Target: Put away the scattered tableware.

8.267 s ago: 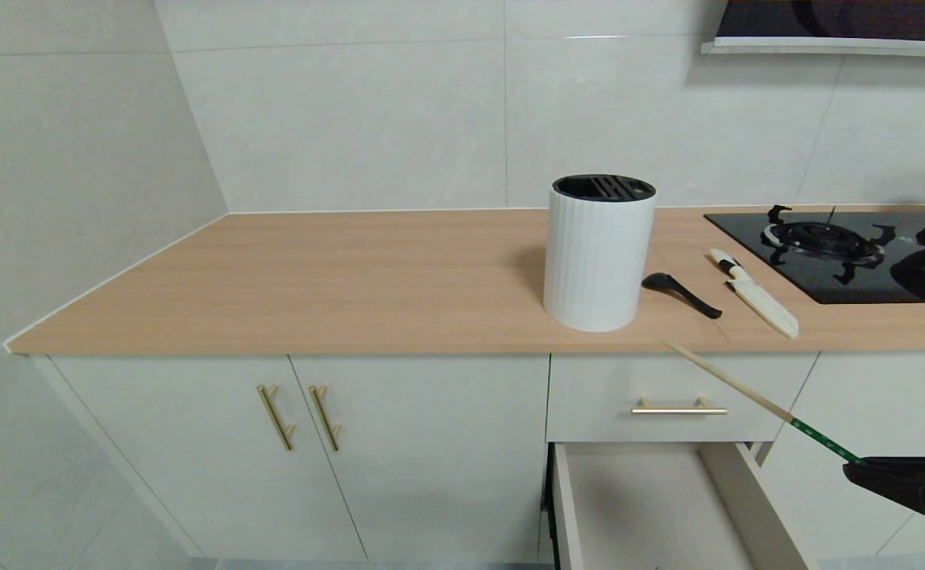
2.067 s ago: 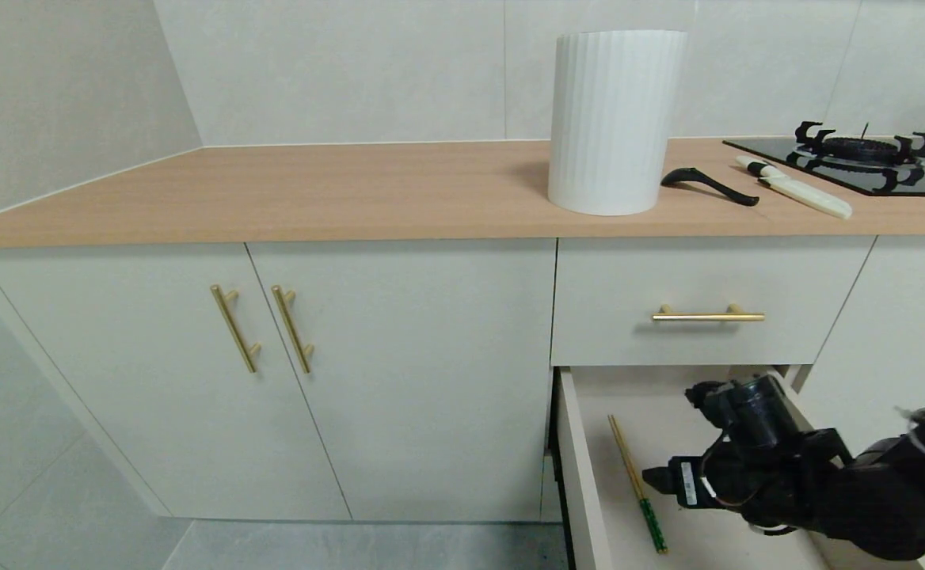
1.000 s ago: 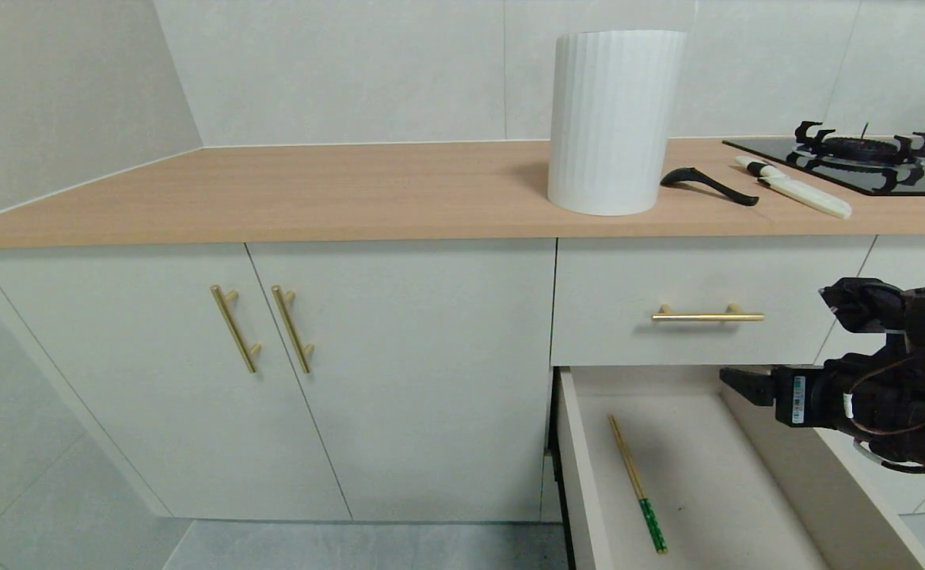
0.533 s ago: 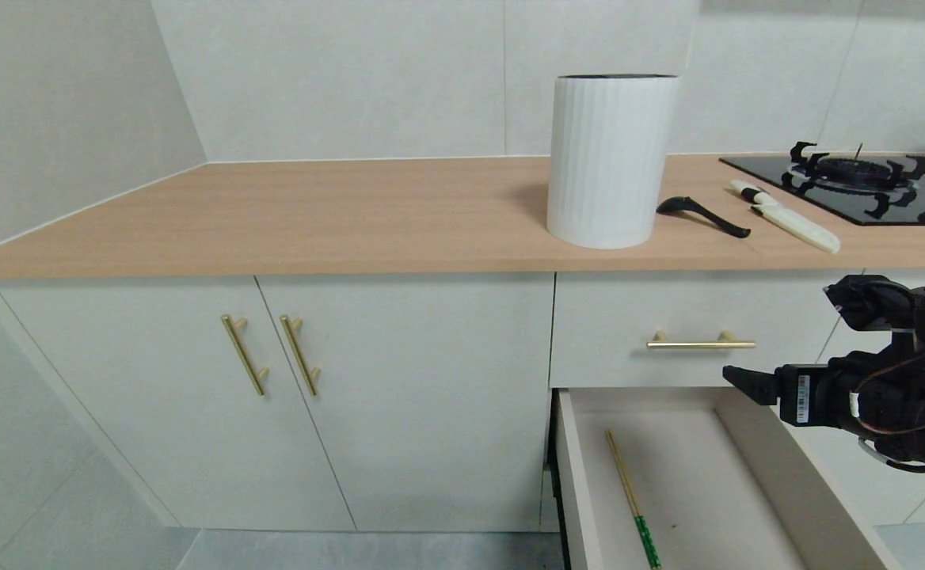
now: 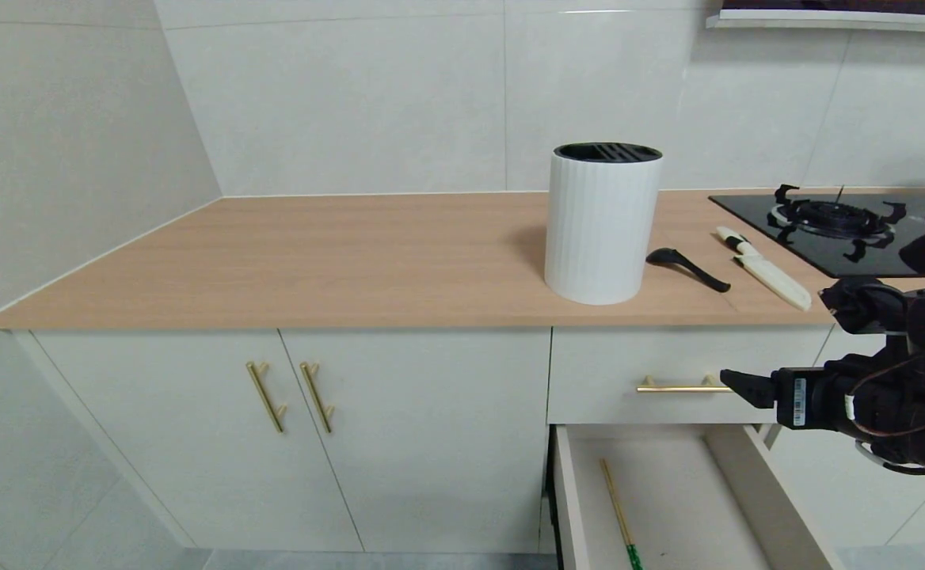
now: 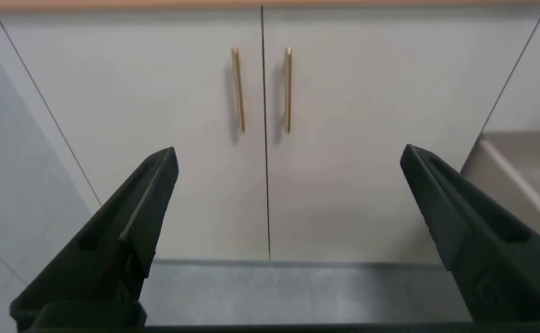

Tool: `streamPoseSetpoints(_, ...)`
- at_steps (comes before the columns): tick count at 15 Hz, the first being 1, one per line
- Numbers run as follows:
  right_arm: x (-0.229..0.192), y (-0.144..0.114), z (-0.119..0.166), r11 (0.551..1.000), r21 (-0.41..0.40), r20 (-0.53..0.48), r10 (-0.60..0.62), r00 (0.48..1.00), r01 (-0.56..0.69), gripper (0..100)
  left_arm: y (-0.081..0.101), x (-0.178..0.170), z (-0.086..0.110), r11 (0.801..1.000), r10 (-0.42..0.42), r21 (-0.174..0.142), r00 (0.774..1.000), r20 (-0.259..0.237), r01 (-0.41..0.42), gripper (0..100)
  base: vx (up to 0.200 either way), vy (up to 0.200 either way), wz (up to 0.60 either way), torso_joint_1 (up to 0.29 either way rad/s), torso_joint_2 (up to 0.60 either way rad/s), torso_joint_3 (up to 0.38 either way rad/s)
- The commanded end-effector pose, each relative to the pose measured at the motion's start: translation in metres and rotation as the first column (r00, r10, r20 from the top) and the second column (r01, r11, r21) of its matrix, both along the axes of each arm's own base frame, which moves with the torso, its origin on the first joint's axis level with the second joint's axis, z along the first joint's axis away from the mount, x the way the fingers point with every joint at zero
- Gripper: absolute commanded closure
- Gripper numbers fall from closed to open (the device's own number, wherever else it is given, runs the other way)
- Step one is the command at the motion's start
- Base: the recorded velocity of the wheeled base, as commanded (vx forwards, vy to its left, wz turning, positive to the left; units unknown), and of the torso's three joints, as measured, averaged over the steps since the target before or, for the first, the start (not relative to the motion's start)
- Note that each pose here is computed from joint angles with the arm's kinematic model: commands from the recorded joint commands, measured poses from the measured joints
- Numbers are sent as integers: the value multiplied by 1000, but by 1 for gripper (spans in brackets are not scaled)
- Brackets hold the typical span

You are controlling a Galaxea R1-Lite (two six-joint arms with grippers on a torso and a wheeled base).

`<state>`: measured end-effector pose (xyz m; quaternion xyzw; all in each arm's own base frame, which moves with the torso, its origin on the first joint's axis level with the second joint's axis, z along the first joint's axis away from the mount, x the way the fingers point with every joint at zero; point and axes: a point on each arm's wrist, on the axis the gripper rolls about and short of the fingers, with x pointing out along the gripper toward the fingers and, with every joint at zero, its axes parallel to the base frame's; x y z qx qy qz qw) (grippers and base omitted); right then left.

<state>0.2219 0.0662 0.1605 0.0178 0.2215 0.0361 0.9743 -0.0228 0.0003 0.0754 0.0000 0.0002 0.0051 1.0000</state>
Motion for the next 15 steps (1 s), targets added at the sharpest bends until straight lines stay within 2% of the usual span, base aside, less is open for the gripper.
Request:
streamPoseSetpoints(1, 1, 0, -1, 1000, -1, -2, 0, 1000, 0, 0, 0, 0, 0, 1000, 1, 0, 1000, -1, -1, 0, 0, 0, 0, 198, -481, -281)
streamPoseSetpoints(10, 0, 1, -2, 1000, 0, -9, 7, 1000, -7, 0, 0, 0, 0, 1000, 1, 0, 1000, -1, -1, 0, 0, 0, 0, 219, -497, -275)
streamPoseSetpoints(12, 0, 1, -4, 1000, -2, -16, 7, 1000, -7, 0, 0, 0, 0, 1000, 1, 0, 1000, -1, -1, 0, 0, 0, 0, 90, -195, -102)
streamPoseSetpoints(15, 13, 4, -8, 999, -47, -22, 23, 1000, -24, 0, 0, 0, 0, 1000, 1, -2, 1000, -1, -1, 0, 0, 0, 0, 15, -28, -14)
